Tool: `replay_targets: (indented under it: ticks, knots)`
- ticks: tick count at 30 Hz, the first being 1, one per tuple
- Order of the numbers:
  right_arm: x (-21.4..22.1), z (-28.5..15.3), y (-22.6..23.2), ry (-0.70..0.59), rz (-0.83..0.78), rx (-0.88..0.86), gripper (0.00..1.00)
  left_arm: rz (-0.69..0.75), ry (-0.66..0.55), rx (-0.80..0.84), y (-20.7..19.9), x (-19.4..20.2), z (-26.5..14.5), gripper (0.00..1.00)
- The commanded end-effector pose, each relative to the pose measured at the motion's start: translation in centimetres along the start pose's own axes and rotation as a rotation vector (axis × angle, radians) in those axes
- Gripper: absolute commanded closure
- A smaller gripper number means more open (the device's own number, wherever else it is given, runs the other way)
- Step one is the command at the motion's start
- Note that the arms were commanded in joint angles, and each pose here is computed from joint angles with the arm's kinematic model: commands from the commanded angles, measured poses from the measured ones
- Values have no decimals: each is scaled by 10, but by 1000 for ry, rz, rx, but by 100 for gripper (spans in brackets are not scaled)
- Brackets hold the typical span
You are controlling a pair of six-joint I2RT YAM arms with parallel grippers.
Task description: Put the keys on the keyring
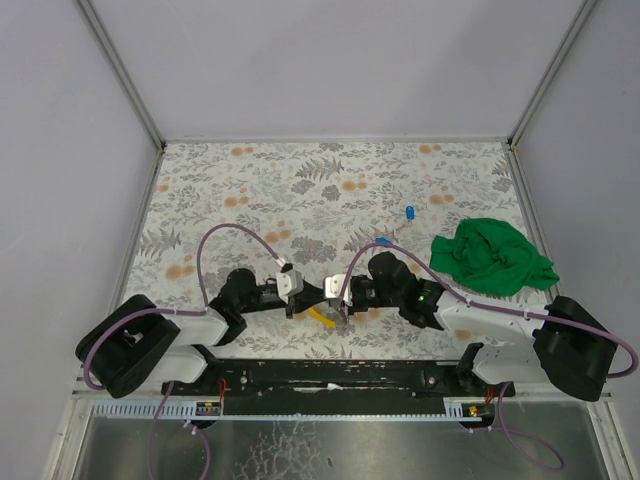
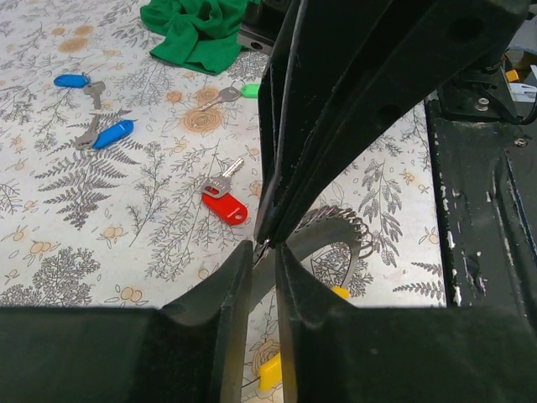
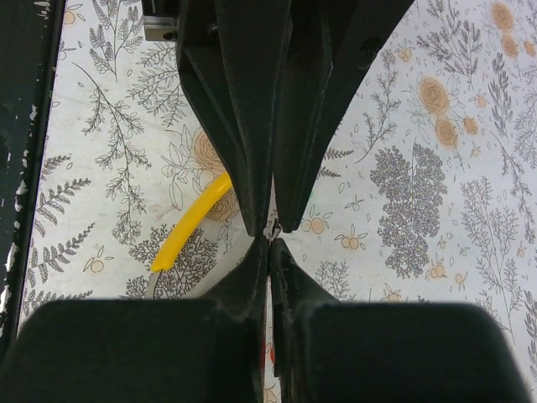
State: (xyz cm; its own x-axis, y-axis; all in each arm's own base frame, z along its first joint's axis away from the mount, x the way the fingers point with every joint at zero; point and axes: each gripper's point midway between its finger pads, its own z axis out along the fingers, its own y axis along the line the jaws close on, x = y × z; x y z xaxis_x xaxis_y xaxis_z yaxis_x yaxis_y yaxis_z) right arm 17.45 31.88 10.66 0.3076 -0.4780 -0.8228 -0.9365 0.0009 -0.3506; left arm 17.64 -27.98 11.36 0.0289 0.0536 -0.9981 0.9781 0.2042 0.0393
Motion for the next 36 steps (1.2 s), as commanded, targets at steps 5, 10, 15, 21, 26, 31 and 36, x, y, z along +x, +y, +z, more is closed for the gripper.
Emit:
replay_targets:
  ticks: [5,10,15,21,26,31,36]
  knots:
    - [-32,-6,-14,-118,-33,46,100,49,33,-39,12,-2,9,91]
    - [-33,-8,-14,-119,-36,50,100,48,41,-52,13,0,8,91]
    - [-35,-9,-14,-124,-36,48,100,48,56,-44,12,2,10,90]
    - [-36,-10,-15,-128,-37,56,100,49,78,-53,13,5,12,100]
    - [-34,-12,-13,-132,-29,60,98,46,83,-94,19,6,10,100]
    - [-30,-16,-9,-124,-8,59,81,49,84,-103,20,5,10,100]
    - [-21,-28,-11,-77,14,106,67,56,83,-94,17,5,10,100]
